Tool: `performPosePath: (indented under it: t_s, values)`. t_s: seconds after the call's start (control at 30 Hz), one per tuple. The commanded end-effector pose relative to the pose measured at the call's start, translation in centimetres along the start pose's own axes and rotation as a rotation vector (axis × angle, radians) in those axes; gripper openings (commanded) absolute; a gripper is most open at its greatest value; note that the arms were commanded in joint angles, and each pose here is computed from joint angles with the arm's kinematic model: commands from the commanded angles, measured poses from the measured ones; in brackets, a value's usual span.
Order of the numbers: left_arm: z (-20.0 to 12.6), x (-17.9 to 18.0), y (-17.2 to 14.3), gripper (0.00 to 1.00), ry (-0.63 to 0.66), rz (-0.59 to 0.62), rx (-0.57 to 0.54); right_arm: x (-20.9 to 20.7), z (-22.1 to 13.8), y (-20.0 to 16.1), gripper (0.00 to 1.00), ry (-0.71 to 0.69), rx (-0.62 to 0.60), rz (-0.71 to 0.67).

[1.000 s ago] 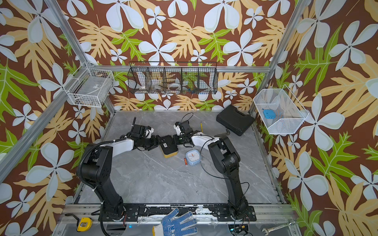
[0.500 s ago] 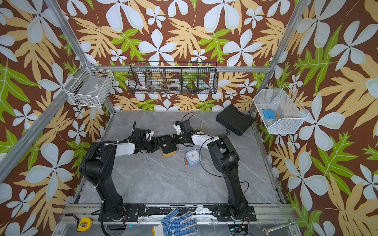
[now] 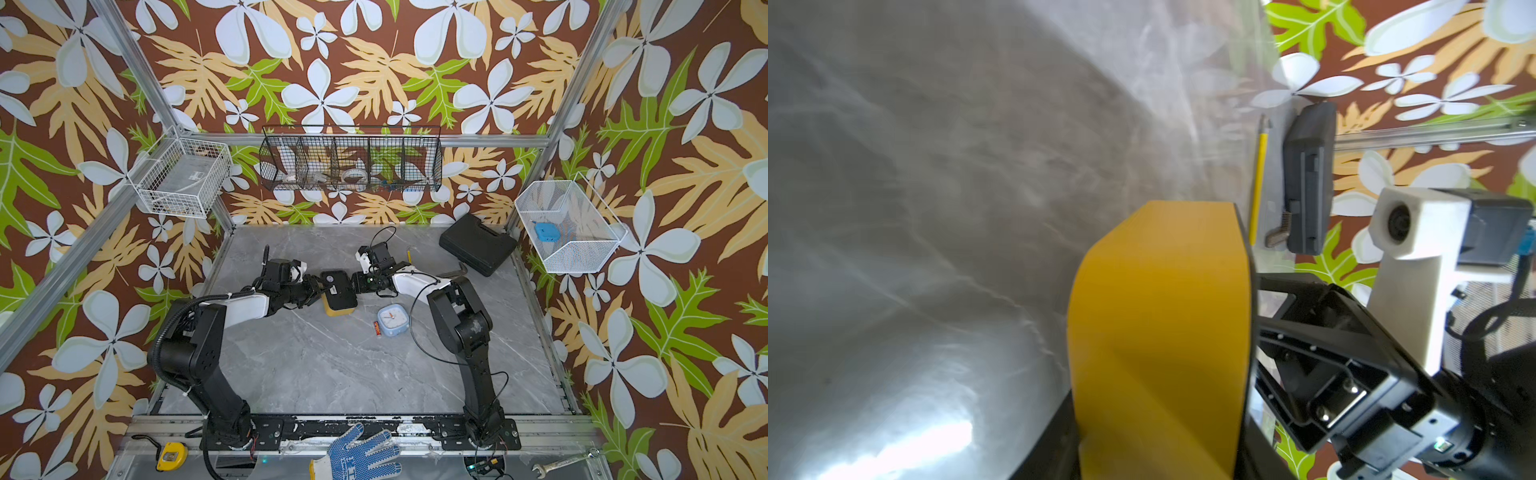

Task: Insert the battery into the alarm
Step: Adjust the alarm at the center of the board.

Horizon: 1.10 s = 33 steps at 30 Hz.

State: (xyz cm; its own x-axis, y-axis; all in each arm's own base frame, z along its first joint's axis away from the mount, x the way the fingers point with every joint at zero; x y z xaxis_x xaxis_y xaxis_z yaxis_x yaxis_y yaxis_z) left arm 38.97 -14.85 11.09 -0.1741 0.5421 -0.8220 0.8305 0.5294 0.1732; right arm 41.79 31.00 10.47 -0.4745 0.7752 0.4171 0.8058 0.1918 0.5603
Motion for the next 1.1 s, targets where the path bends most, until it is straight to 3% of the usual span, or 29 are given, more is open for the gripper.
performPosePath:
  t_s: [0.0, 0.2, 0.3, 0.5, 0.77, 1.07]
  values:
    - [-1.2, -2.6, 1.3, 0.28, -0.067, 0.025, -0.057, 0.0, -1.9, 1.1, 0.56, -0.058, -0.056, -0.105]
    - [-2.4, -3.6, 2.4, 0.27, 0.004, -0.021, -0.087, 1.4, -5.5, 2.3, 0.67, -0.083, -0.163, -0.306]
    - [-2.9, -3.8, 3.0, 0.26, 0.03, -0.058, -0.102, 3.3, -7.0, 2.2, 0.69, -0.111, -0.207, -0.493]
    - [-3.9, -3.4, 4.1, 0.26, 0.097, -0.203, -0.149, 9.8, -6.8, -3.5, 0.69, -0.191, -0.283, -1.189]
    - [-4.9, -3.6, 3.9, 0.26, 0.123, -0.287, -0.165, 11.0, -5.7, -2.9, 0.7, -0.358, -0.412, -1.249]
    - [-5.0, -3.0, 3.3, 0.25, 0.126, -0.327, -0.163, 10.3, -3.5, -1.8, 0.67, -0.447, -0.404, -1.245]
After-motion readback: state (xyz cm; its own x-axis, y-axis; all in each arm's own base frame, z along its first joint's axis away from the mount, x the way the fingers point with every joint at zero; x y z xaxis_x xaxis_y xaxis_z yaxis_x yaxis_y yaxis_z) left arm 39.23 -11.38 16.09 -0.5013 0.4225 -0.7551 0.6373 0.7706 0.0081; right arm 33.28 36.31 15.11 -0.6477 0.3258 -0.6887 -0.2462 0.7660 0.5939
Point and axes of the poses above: each gripper's point midway between its finger pads, its own z axis out along the fingers, its own x axis along the line the jaws close on, y = z × x, the point moved 4 cm from there along -z, back along the fingers, and after that the axes turned 3 degrees about -z, right-handed, at the moved point
